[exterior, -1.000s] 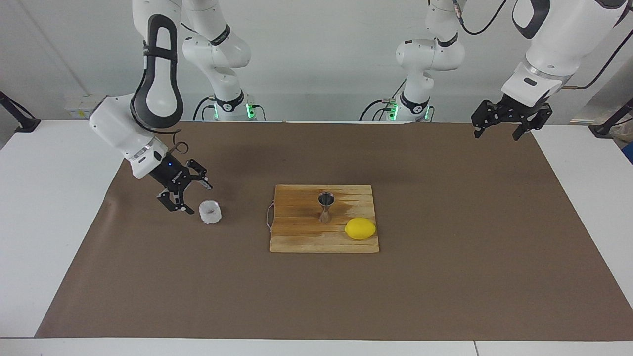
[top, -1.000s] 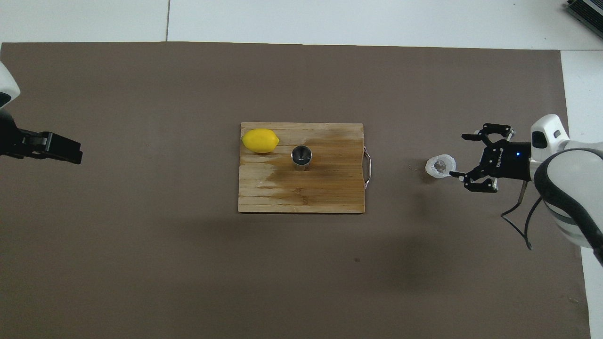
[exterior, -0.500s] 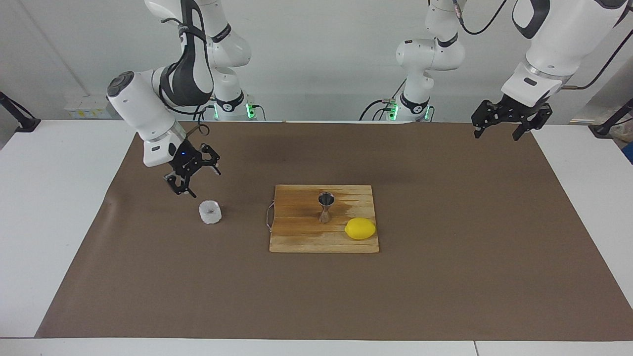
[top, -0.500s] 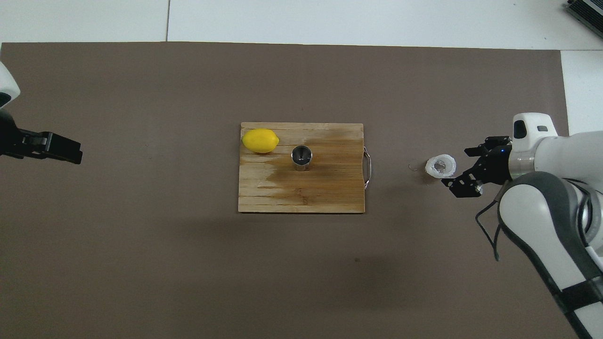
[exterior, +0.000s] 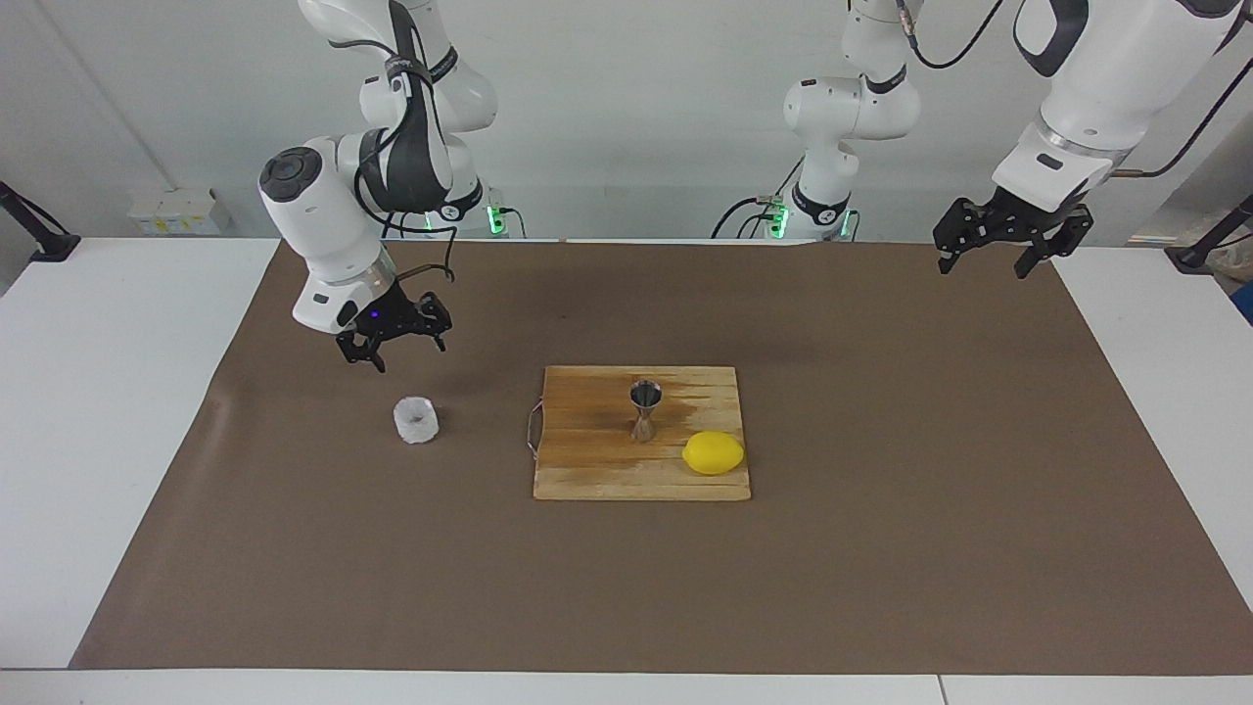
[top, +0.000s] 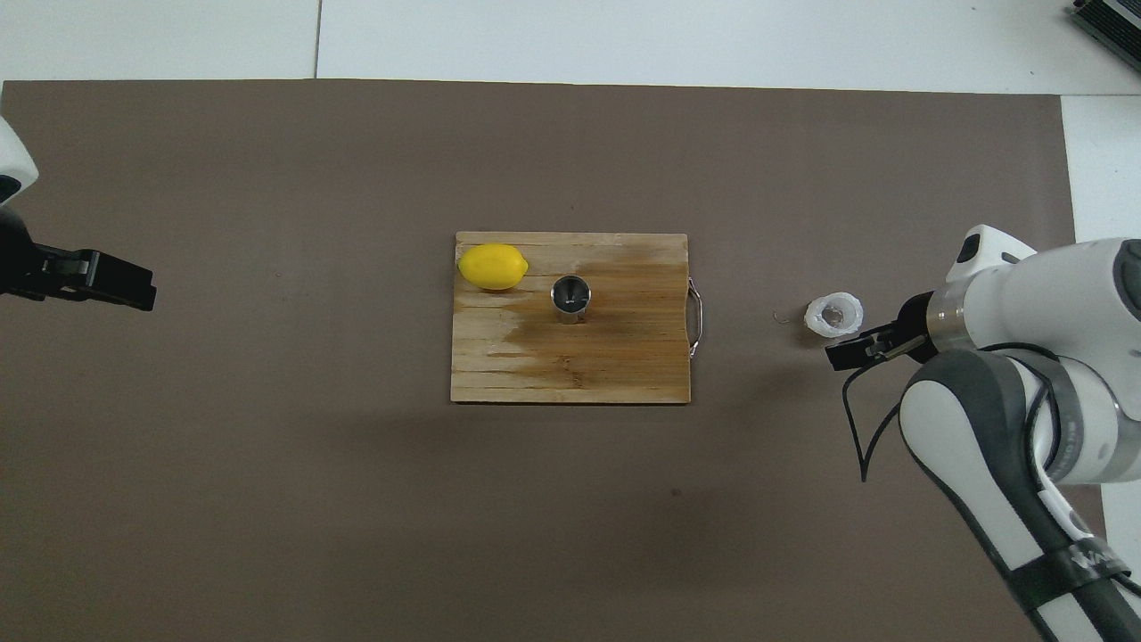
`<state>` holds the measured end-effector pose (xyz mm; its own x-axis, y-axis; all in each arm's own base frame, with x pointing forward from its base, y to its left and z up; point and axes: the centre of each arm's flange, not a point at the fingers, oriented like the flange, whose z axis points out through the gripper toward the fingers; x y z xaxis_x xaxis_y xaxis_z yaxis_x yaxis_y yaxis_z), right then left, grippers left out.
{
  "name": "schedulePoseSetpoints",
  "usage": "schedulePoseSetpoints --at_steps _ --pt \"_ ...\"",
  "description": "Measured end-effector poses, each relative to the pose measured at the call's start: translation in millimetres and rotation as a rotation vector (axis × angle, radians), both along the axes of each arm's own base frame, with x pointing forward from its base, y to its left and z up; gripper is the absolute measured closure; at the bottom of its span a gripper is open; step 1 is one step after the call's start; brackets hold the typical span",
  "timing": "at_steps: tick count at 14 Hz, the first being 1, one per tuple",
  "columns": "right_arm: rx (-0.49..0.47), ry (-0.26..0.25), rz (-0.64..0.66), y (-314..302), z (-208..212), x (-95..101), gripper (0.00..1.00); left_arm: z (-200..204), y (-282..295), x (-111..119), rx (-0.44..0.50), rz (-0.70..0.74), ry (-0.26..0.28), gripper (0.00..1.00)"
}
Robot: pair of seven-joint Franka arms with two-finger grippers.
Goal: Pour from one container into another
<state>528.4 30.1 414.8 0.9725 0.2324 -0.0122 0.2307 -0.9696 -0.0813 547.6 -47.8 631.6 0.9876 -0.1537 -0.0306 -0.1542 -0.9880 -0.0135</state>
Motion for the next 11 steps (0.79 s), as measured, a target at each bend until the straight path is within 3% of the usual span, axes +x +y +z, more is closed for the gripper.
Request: schedulePoseSetpoints --at_steps 2,5,8,11 --pt "-0.060 0.070 -0.119 7 21 0.2 0.00 0 0 0 0.000 0.000 0.000 0.00" --pt "-0.120 0.123 -0.207 12 88 3.4 0.00 0 0 0 0.000 0.000 0.000 0.00" --pt "-0.114 0.097 -0.195 5 163 -7.6 0.00 0 0 0 0.000 0.000 0.000 0.00" --pt "-0.106 0.068 -0.198 -3 190 -18.2 0.00 0 0 0 0.000 0.000 0.000 0.00"
